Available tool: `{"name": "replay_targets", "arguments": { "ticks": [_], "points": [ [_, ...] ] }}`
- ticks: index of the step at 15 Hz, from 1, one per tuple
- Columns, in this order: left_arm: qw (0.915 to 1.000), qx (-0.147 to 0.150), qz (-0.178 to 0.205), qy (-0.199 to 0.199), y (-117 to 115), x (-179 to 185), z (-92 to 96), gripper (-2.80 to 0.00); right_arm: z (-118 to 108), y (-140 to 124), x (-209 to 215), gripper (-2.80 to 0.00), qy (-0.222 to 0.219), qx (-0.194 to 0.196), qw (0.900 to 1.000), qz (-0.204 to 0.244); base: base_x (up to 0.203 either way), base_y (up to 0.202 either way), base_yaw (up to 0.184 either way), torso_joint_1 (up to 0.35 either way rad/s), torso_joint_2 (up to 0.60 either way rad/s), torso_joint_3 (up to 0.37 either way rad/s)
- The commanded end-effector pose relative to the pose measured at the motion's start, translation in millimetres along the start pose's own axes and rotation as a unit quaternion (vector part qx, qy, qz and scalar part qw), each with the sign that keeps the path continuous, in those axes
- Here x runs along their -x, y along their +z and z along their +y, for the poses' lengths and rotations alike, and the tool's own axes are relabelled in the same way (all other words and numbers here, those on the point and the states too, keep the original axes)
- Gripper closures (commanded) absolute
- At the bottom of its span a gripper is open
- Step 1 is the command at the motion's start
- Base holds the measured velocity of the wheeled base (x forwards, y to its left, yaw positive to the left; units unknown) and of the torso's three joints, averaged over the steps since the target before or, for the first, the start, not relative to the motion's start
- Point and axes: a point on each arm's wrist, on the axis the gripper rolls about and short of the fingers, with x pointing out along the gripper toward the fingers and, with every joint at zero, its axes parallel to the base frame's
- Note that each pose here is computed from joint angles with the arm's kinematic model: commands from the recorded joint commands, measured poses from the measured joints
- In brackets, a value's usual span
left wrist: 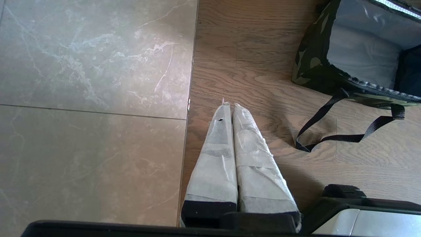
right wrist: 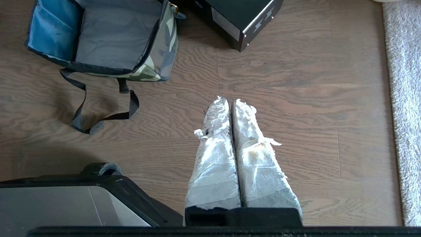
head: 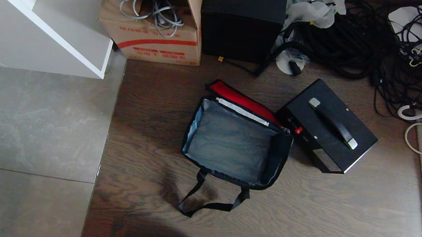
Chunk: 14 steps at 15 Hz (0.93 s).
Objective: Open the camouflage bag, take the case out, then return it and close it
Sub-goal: Grip the handle again
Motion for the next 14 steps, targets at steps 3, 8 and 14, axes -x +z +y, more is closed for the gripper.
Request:
{"name": "replay_targets", "arguments": {
  "ticks": [3,8,14],
  "points": [
    [1.0,0.0,0.003,0.0,-2.1,-0.5,0.1,0.0,0.0,0.1,-0.2,0.0,0.0,0.0,1.0,0.001,0.0,0.0,0.0,0.0,0.0,0.0],
    [1.0,0.0,0.004,0.0,-2.5,-0.6,0.1,0.0,0.0,0.1,-0.1,0.0,0.0,0.0,1.0,0.001,0.0,0.0,0.0,0.0,0.0,0.0],
    [1.0,0.0,0.004,0.0,-2.2,-0.5,0.1,0.0,0.0,-0.1,-0.2,0.0,0.0,0.0,1.0,0.001,0.0,0.0,0.0,0.0,0.0,0.0]
  ]
}}
